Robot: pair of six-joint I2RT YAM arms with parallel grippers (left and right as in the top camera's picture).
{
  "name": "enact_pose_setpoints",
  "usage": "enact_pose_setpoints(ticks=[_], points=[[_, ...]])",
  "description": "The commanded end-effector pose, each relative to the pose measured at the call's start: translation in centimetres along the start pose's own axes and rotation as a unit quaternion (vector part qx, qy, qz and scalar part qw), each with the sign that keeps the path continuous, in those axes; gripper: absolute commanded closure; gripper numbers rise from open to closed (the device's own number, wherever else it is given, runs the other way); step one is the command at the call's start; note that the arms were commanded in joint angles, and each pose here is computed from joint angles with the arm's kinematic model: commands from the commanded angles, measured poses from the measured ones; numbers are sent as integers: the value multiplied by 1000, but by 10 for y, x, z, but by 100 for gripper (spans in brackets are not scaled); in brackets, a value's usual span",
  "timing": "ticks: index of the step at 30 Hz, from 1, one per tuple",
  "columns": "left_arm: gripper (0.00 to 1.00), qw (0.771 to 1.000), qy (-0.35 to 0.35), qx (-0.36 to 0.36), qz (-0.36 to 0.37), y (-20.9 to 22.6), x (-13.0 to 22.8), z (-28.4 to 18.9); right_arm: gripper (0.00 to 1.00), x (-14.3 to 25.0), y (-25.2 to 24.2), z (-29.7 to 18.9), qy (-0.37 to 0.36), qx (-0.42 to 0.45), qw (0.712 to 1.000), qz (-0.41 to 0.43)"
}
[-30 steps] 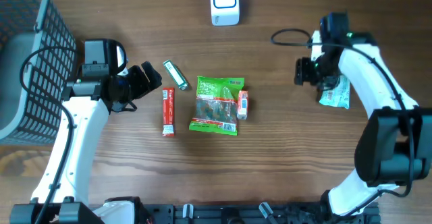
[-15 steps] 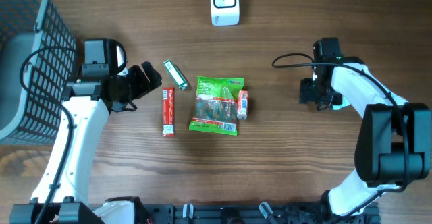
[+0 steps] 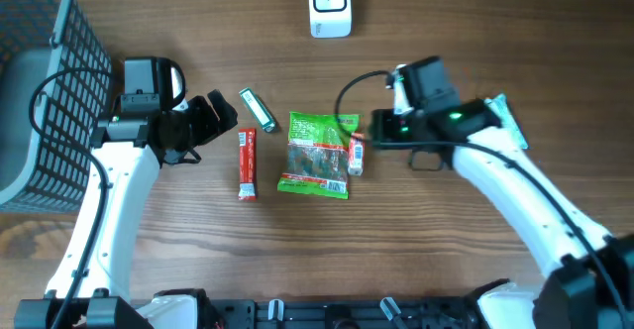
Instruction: Scan the item barcode
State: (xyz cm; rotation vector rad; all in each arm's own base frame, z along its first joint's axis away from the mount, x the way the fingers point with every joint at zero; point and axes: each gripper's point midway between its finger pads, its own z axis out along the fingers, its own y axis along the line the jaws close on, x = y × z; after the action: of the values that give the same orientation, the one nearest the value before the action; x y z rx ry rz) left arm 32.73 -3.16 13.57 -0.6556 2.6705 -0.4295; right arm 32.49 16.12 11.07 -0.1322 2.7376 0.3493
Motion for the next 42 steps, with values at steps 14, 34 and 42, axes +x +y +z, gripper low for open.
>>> enact_pose_setpoints(ticks=[14,34,42], points=[[0,1000,-3,6,12,-3,-2,-3,70,35,4,80,42,120,991,-36],[0,1000,-3,6,12,-3,-2,-3,59,33,-76,54,-18,246,968,-43],[0,1000,-3,6,12,-3,-2,-3,54,35,-46,61,-1,161,985,-55]])
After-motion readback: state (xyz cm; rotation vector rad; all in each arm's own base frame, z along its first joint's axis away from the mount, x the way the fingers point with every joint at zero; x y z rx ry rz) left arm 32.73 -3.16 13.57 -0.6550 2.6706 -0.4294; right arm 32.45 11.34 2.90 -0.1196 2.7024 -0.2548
